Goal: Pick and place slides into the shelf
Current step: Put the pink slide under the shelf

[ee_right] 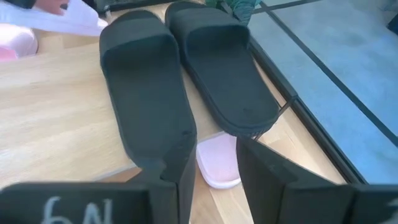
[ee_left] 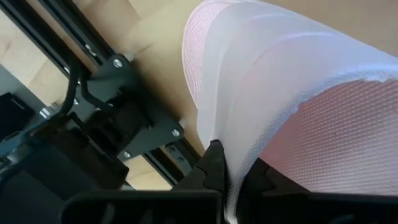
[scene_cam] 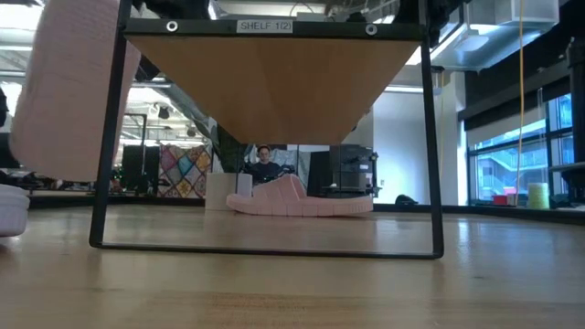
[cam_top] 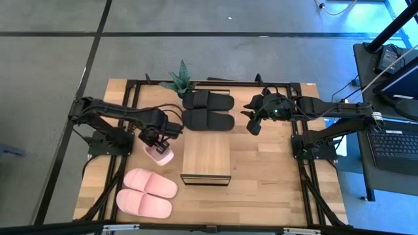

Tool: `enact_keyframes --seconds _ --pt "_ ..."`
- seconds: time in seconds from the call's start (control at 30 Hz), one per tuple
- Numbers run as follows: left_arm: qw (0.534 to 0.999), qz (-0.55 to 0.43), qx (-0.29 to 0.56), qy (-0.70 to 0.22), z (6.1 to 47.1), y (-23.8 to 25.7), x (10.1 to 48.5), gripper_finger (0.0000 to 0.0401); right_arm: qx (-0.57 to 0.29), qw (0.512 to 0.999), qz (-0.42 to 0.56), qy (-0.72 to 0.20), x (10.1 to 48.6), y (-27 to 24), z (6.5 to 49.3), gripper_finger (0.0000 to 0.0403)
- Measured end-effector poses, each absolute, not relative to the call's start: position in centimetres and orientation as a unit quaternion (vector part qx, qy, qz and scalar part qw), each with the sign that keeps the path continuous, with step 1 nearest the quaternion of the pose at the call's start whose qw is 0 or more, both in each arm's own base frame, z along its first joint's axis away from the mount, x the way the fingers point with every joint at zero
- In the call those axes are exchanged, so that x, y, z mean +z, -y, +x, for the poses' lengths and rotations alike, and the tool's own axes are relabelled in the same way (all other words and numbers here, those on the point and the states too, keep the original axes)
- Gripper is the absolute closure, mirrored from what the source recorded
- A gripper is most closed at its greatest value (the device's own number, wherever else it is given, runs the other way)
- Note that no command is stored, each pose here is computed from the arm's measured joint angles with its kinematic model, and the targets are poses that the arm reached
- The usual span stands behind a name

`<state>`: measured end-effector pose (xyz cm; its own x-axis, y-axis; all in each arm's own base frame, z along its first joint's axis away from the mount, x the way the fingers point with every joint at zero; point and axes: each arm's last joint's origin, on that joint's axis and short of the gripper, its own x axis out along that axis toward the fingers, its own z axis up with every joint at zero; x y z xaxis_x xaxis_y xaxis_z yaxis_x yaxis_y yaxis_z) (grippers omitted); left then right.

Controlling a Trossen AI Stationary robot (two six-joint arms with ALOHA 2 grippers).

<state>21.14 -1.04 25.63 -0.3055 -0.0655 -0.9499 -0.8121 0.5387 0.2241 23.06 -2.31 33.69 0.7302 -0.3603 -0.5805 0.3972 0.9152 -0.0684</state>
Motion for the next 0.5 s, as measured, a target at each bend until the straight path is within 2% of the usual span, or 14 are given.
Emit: enact_keyframes --seconds 0.27,0.37,0.5 --pt "0.513 -0.311 0.316 -0.735 21.4 3.2 26.6 0.0400 -0.203 0.930 0.029 -0.306 33.7 2.3 23.1 0.0287" --pt "0.545 -0.315 0.289 -0.722 22.0 4.1 28.5 0.0400 -0.203 0.930 0.030 -0.306 33.7 2.3 23.1 0.0287" --pt "0.618 -0.312 0.279 -0.665 22.7 4.9 32.3 0.0400 -0.207 0.930 0.040 -0.303 33.7 2.3 23.1 0.0287"
